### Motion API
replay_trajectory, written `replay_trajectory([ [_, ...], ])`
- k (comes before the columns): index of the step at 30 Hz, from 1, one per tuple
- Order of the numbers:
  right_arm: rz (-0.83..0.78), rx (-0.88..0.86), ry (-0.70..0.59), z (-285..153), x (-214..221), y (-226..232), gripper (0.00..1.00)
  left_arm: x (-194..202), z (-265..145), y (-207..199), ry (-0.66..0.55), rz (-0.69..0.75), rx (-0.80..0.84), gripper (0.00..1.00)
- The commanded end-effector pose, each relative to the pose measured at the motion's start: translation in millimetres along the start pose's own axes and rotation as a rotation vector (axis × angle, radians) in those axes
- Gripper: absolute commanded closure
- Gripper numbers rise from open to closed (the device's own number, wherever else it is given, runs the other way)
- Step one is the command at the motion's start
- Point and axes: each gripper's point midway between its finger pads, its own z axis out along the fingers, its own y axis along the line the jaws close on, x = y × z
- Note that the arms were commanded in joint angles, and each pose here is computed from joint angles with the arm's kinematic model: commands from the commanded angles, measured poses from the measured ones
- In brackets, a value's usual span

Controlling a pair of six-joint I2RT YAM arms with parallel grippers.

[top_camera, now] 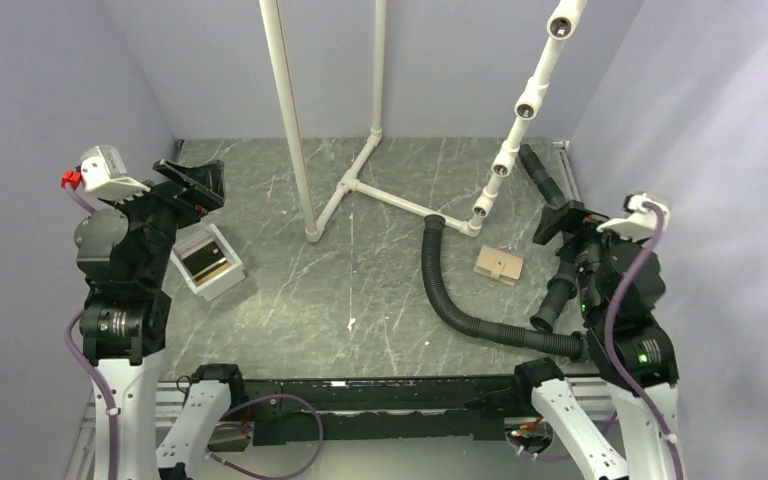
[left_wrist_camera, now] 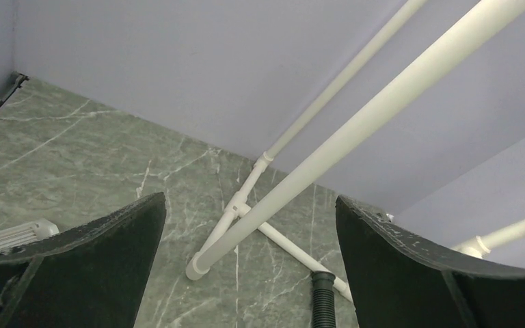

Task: Put the credit cards into the card holder
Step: Pick up the card holder from the center of the board.

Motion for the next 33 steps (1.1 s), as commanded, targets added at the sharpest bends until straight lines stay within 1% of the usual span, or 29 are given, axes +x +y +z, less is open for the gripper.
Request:
replay_trajectory([
  [1,0.024,0.041,0.119,19,41,-1,0.0,10,11,-1,0.044,0.018,0.014,0.01],
  [3,0.045,0.076,0.159,25,60,-5,0.0,17,14,0,0.071,0.012,0.015,0.01],
  [4,0.056,0.12,0.179,29,70,-11,0.0,21,16,1,0.083,0.01,0.015,0.01],
  [6,0.085,0.221,0.243,36,91,-24,0.0,25,19,1,0.098,0.007,0.02,0.01],
  [8,0.123,0.269,0.316,44,114,-31,0.0,31,20,-3,0.121,0.01,0.038,0.01],
  [13,0.325,0.343,0.463,61,173,-64,0.01,45,23,-6,0.177,0.032,0.05,0.01],
  [15,0.386,0.351,0.498,66,194,-75,0.06,52,23,-8,0.206,0.043,0.062,0.01],
  [18,0.469,0.297,0.557,81,222,-72,0.18,66,24,-11,0.252,0.049,0.085,0.01],
  [23,0.549,0.229,0.666,103,267,-69,0.33,81,23,-23,0.313,0.058,0.137,0.01],
  [27,0.561,0.283,0.696,108,291,-89,0.38,88,17,-31,0.352,0.065,0.176,0.01],
  [30,0.563,0.3,0.706,110,301,-99,0.44,92,16,-30,0.364,0.077,0.172,0.01],
  [33,0.554,0.279,0.738,112,312,-100,0.45,95,16,-30,0.372,0.078,0.173,0.01],
])
